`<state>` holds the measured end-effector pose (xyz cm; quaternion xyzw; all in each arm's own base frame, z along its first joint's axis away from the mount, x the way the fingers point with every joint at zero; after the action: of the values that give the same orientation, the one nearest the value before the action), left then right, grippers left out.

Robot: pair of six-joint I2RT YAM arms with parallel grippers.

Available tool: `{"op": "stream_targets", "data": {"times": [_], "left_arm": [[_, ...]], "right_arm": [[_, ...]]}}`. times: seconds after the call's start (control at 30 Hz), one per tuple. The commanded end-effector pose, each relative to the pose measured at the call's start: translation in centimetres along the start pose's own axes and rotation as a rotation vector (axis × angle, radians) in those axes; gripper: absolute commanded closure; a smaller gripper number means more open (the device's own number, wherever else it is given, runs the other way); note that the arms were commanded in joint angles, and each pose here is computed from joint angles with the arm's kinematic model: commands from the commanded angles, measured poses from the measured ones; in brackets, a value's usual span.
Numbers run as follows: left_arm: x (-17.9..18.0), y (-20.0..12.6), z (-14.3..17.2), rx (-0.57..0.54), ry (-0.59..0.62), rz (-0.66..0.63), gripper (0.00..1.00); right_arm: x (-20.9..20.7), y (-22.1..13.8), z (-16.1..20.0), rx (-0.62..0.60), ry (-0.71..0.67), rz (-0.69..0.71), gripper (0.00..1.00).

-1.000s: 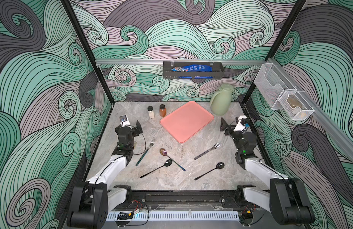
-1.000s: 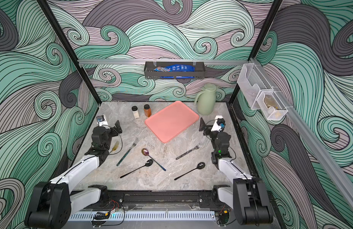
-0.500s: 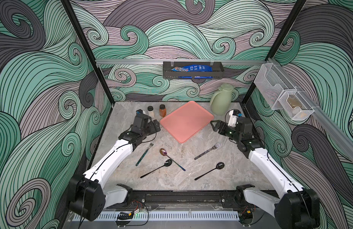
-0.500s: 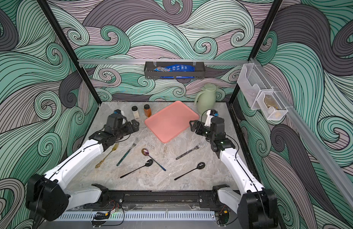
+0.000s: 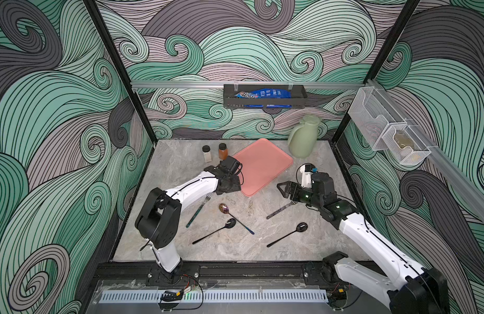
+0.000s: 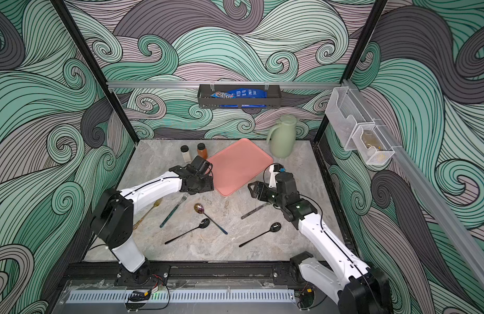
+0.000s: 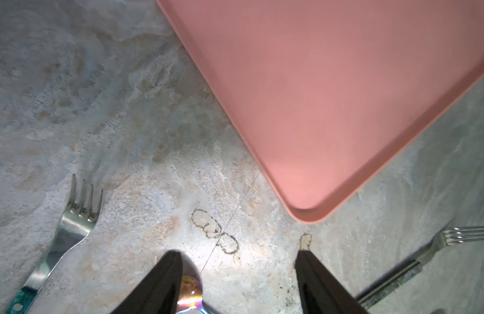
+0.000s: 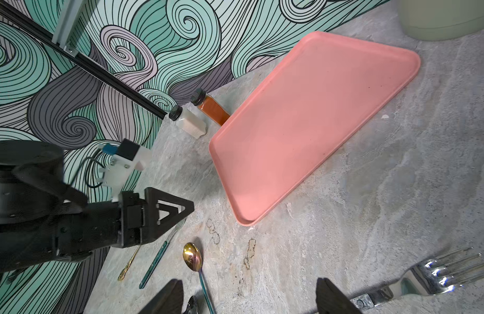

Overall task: Set the spoon and fork side by side
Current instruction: Adjust the tray at the center of the board.

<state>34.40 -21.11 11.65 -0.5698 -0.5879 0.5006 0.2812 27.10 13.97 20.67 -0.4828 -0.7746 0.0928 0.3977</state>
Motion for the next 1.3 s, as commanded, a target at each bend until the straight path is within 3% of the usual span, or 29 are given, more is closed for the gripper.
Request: {"op": "stream_targets", "data": {"times": [0.0,0.13,0.37,0.73,0.93,1.27], "left_arm": [[-0.5,0.0,-1.0,-0.002,-0.024,-0.035,0.30],[-1.3,1.3,-1.6,0.007,-0.025,-0.042,0.33],[-2.5,4.0,-2.4,0.033,-0.017,-0.056,0.47],[-1.7,7.5,-1.3,0.099,0.006,-0.143,0.61],[-1.2,7.4,-0.5,0.122,0.019,-0.136,0.75],[1.0,6.3,1.6,0.144,0.077,-0.141,0.90]], "right_arm": [[-0.3,-0.4,0.2,-0.021,-0.011,0.019,0.19],[-0.4,-0.2,0.4,-0.027,-0.017,0.012,0.18],[-0.4,0.4,0.6,0.001,-0.011,0.006,0.19],[-0.5,0.7,0.6,0.022,-0.011,0.015,0.21],[-0.3,0.3,0.5,0.025,-0.015,0.019,0.21],[-0.4,-0.9,0.4,-0.015,-0.021,0.030,0.21]]}}
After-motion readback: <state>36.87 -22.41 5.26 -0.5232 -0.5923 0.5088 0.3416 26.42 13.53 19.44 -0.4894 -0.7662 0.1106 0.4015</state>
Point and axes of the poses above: each gripper's point midway between its finger pads, its own y axis out along the fingers, its own x axis along the line the jaws close on, z = x × y, the point moved 3 cm from there along -y, back along the fingers, and after that the axes turned 5 degrees about -y, right-handed, at the moved point
